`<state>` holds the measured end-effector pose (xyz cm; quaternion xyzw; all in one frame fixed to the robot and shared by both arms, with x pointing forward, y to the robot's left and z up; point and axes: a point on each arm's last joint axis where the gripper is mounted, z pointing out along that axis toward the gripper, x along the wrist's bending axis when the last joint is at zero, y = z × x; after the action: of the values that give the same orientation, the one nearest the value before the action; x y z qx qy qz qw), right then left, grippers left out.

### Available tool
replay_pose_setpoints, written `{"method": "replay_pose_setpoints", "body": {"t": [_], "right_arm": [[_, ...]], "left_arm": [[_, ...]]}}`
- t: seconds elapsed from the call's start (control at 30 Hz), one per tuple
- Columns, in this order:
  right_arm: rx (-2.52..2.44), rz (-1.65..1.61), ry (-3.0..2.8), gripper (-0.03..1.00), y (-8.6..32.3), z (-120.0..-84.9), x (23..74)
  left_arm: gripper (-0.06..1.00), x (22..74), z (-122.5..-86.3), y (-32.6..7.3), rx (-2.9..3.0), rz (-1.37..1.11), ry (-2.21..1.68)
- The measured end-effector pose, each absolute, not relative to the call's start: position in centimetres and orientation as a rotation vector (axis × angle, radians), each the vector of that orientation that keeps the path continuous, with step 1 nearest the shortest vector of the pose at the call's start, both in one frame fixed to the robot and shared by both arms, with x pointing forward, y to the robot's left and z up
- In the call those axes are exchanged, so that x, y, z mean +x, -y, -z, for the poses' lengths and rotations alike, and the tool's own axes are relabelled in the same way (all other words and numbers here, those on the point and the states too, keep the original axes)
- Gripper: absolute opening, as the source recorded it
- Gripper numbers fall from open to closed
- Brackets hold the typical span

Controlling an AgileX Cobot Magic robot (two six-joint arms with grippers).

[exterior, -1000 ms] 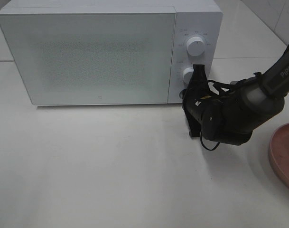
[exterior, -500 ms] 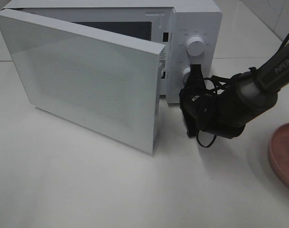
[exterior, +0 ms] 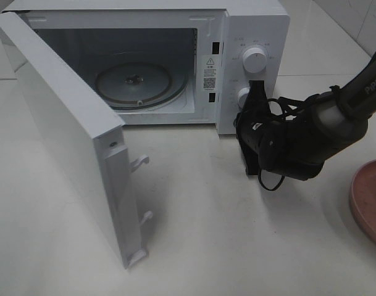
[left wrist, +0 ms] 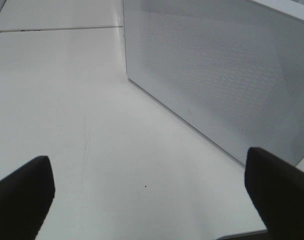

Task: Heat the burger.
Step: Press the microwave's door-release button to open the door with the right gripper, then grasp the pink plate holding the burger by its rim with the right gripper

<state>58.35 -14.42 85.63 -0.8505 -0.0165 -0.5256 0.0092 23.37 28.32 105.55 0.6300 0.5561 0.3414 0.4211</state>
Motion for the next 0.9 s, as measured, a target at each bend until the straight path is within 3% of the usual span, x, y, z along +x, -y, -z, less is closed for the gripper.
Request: {"method": "replay_pose_setpoints", "body": {"t": [0.4,0.9], "right_arm": [[-2.575,1.739,0.092,0.01,13.8,-87.4,56.0],[-2.666,1.467,0.560,0.01,14.3,-90.1,51.4]], "left_arm": [[0.97,23.4,-105.6,-28.3,1.578,-0.855,-1.393],[0.97,23.4,-105.6,-28.3,1.578,-0.855,-1.393]]}}
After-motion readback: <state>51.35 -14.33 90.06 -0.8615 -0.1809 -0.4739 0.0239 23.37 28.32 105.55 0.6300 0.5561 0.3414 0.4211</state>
